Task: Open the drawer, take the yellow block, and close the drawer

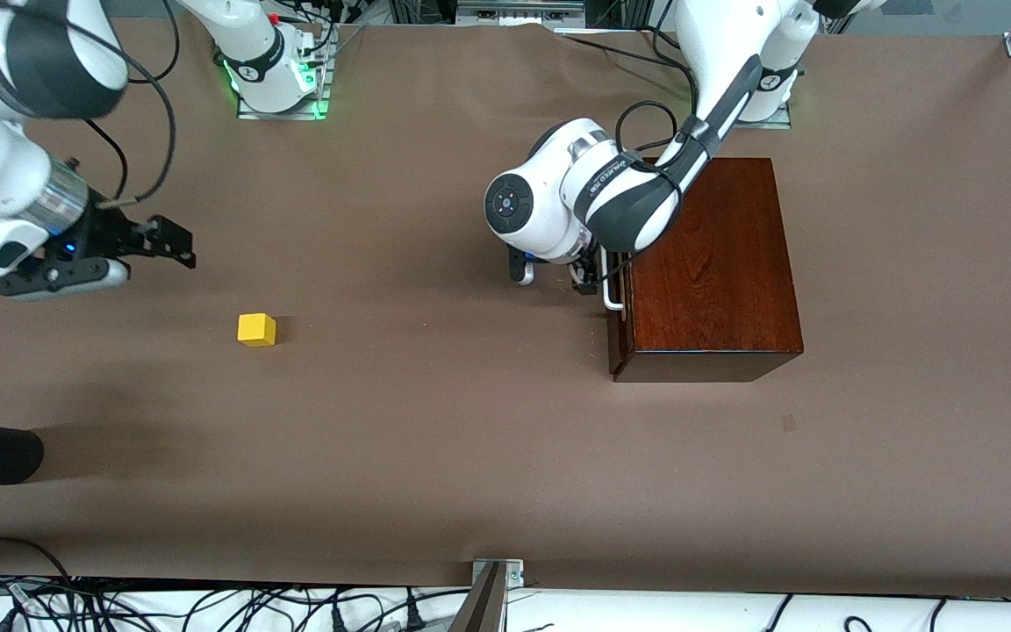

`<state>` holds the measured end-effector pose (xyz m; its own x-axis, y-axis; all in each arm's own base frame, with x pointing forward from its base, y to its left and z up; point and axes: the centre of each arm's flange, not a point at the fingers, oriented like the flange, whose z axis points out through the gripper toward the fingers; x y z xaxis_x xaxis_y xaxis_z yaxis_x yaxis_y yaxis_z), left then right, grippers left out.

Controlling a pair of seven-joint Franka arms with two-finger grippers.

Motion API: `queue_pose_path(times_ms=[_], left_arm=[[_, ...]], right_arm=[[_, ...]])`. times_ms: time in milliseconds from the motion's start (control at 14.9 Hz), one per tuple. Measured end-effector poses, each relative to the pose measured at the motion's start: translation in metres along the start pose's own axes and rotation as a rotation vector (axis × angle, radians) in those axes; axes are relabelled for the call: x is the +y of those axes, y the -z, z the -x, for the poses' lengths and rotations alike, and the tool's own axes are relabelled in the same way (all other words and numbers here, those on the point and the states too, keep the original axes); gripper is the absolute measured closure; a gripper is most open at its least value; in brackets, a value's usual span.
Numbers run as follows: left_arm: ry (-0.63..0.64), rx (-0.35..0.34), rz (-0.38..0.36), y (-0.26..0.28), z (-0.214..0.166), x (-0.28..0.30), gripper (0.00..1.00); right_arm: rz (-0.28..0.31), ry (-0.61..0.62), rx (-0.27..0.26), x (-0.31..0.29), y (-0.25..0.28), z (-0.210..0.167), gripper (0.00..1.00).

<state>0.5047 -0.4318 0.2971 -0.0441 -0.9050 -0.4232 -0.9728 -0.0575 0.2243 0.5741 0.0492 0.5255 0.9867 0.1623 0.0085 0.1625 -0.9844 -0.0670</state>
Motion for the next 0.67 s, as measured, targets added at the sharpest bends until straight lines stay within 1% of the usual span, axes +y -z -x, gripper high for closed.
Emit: queue_pose_path(times_ms=[134,201,336,470,671], left_arm=[[0.003,0.015,-0.015,0.012,0.002,0.002,0.0],[0.01,0.036,-0.03,0.025,0.004,0.002,0.0],[0.036,0.105,-0.064,0.062,0.018,-0.001,0.0],[0.082,0.168,-0.095,0.098,0.048,-0.008,0.0],[0.184,0.24,-0.13,0.138,0.12,-0.027,0.0]], right_arm=[[0.011,0.009,-0.013,-0.002,0.037,0.003,0.0],[0.018,0.013,-0.015,-0.003,0.05,0.004,0.0],[0.034,0.017,-0.014,-0.002,0.062,0.005,0.0],[0.053,0.02,-0.019,0.002,0.061,0.004,0.0],[0.063,0.021,-0.029,0.004,0.056,-0.001,0.0]])
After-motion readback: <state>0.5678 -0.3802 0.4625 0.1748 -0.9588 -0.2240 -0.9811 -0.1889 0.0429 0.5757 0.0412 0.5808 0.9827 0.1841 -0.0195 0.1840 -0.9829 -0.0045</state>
